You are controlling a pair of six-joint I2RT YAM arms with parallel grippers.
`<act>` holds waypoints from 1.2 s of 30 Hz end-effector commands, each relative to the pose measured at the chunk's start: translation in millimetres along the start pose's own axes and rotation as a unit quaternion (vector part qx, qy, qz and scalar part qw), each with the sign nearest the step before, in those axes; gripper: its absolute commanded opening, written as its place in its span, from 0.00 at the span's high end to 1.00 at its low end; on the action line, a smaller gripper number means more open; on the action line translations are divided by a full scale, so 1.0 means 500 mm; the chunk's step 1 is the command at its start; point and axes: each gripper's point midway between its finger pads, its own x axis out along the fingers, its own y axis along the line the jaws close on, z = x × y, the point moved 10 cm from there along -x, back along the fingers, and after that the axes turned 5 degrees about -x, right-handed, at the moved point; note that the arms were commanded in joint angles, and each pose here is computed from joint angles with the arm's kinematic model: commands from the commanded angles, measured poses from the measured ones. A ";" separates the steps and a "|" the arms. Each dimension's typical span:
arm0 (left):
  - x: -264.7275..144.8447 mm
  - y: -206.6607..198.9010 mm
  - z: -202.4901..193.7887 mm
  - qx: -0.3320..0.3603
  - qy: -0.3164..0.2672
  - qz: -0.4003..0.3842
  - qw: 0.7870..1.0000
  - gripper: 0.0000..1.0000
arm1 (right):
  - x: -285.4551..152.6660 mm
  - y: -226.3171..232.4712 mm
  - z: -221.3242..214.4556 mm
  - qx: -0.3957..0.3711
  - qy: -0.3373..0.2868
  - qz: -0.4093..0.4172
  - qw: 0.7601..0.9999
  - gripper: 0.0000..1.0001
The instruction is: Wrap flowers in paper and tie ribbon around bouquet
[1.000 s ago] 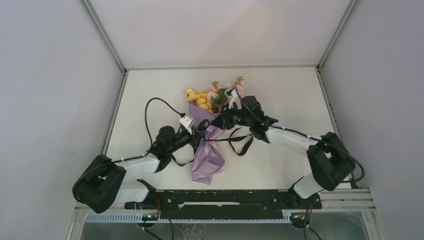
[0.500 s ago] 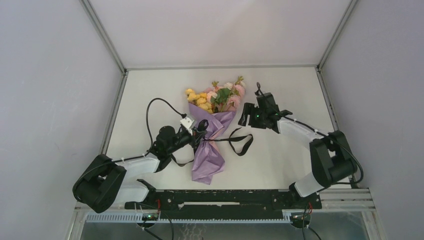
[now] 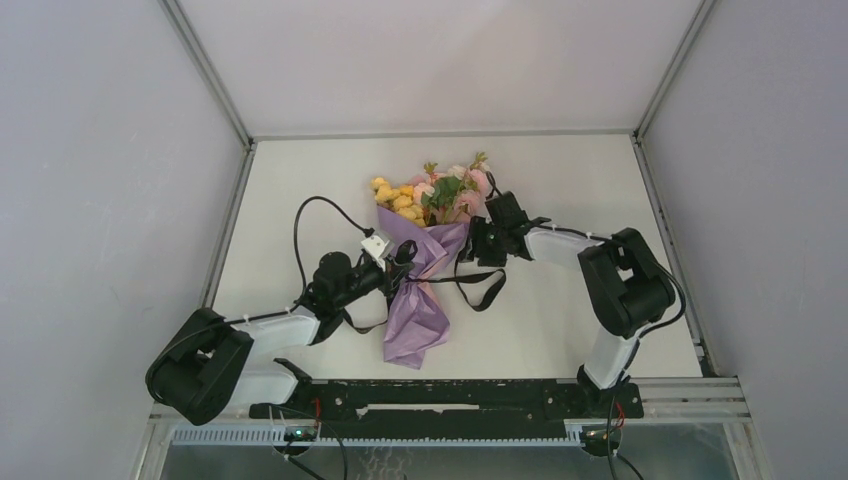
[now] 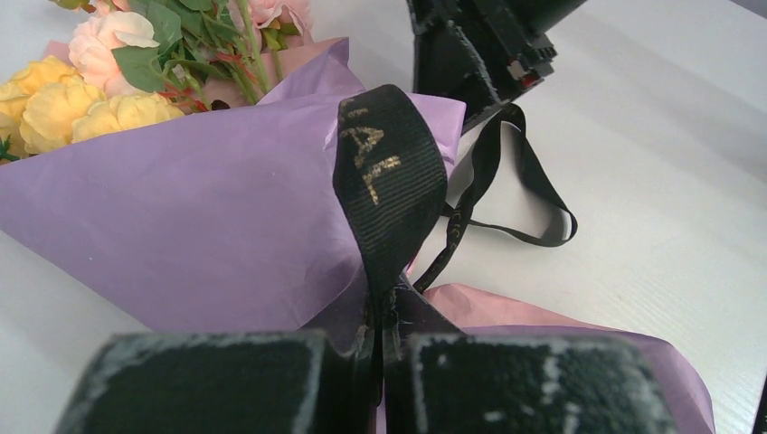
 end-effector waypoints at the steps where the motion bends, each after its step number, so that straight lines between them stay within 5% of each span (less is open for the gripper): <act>1: 0.004 -0.005 0.019 0.024 -0.023 -0.013 0.999 1.00 | 0.018 0.019 0.033 -0.004 -0.027 0.007 1.000 0.40; 14: 0.002 -0.004 0.018 0.023 -0.026 -0.008 0.999 1.00 | -0.011 0.060 0.035 -0.029 -0.040 0.056 0.997 0.44; 21: 0.002 -0.004 0.017 0.023 -0.025 -0.010 0.999 1.00 | -0.091 0.082 0.067 -0.047 -0.111 0.060 0.991 0.42; 36: 0.007 -0.004 0.019 0.021 -0.020 -0.010 1.000 1.00 | 0.019 0.074 0.011 -0.028 -0.026 0.048 0.998 0.46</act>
